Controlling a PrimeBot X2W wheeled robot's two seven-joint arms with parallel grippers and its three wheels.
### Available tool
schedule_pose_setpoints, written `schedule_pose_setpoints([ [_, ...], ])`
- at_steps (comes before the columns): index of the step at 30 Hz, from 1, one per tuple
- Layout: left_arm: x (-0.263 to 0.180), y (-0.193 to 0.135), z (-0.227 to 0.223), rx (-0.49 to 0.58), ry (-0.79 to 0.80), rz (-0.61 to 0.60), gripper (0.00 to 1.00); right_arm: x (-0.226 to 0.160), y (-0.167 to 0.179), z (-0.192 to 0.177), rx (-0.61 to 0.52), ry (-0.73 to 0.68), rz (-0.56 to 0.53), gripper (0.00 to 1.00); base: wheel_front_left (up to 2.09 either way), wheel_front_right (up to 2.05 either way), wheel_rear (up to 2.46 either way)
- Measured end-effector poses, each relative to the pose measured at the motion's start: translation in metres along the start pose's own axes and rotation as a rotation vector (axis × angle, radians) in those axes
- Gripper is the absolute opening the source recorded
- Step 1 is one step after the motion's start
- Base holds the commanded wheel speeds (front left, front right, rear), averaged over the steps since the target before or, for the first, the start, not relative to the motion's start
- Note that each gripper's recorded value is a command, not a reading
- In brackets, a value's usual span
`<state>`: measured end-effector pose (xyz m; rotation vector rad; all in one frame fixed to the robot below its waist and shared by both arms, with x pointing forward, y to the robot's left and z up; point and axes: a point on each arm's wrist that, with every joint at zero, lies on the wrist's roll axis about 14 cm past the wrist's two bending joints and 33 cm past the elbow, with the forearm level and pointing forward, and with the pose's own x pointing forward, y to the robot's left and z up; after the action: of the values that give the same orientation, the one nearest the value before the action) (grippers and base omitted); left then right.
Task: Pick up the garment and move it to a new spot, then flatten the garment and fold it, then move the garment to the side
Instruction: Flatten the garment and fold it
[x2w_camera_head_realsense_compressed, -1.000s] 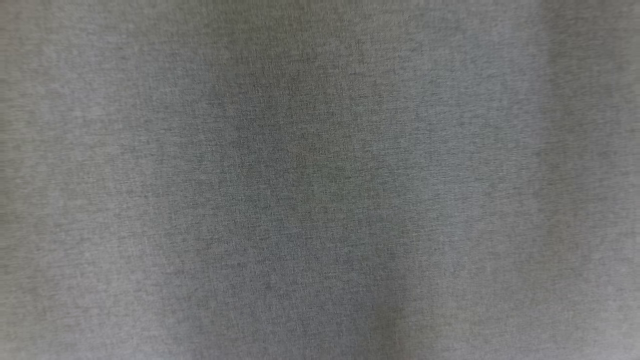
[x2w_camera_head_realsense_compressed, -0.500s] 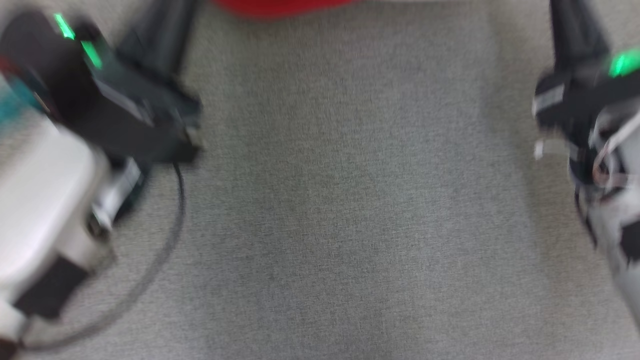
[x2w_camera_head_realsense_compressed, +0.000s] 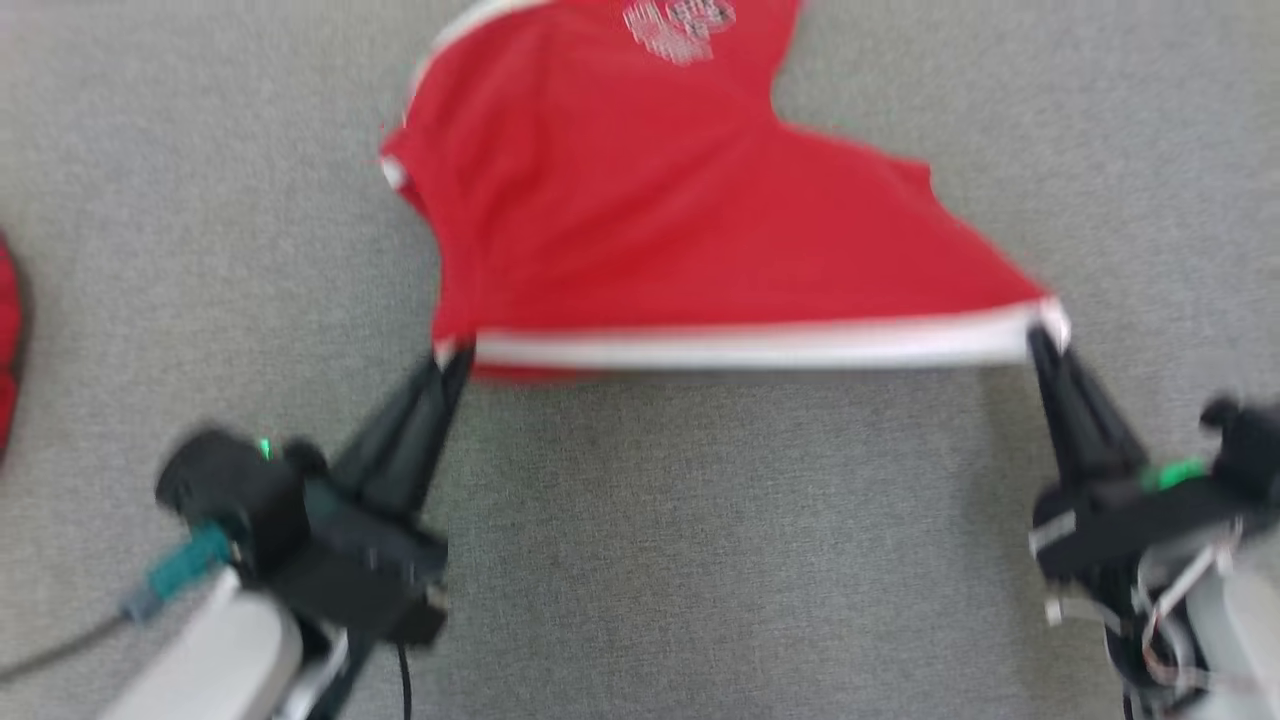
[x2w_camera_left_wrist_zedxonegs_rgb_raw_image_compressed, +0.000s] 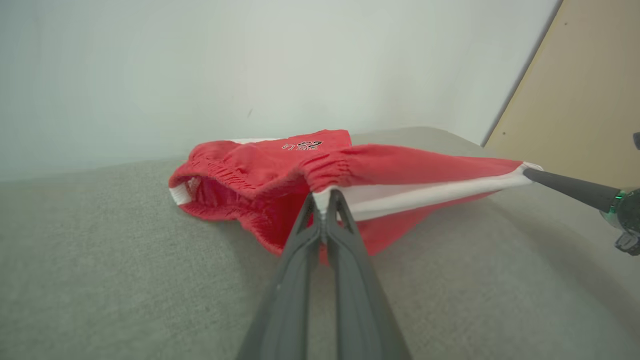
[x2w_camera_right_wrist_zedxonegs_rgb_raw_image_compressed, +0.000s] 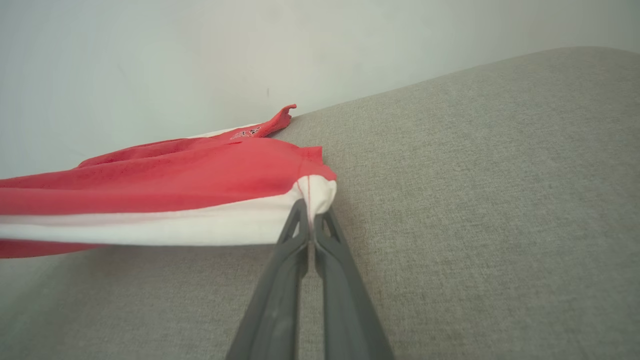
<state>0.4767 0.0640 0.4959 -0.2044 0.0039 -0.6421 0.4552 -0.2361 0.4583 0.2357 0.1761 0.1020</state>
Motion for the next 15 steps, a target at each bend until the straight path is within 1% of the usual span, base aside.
schedule_pose_setpoints([
  [4, -0.025, -0.005, -0.018, -0.033, 0.050, 0.042, 0.00, -0.033, -0.001, -0.019, 0.020, 0.057, -0.039, 0.00, 0.00, 0.00, 0.00],
  [9, -0.056, -0.019, -0.040, -0.059, 0.115, 0.068, 0.00, -0.069, -0.001, -0.035, 0.053, 0.105, -0.086, 0.00, 0.00, 0.00, 0.00],
  [12, -0.075, -0.024, -0.048, -0.058, 0.146, 0.080, 0.00, -0.091, 0.003, -0.044, 0.079, 0.136, -0.104, 0.00, 0.00, 0.00, 0.00],
  [15, -0.092, -0.026, -0.051, -0.076, 0.156, 0.117, 0.00, -0.112, 0.011, -0.056, 0.111, 0.176, -0.112, 0.00, 0.00, 0.00, 0.00],
])
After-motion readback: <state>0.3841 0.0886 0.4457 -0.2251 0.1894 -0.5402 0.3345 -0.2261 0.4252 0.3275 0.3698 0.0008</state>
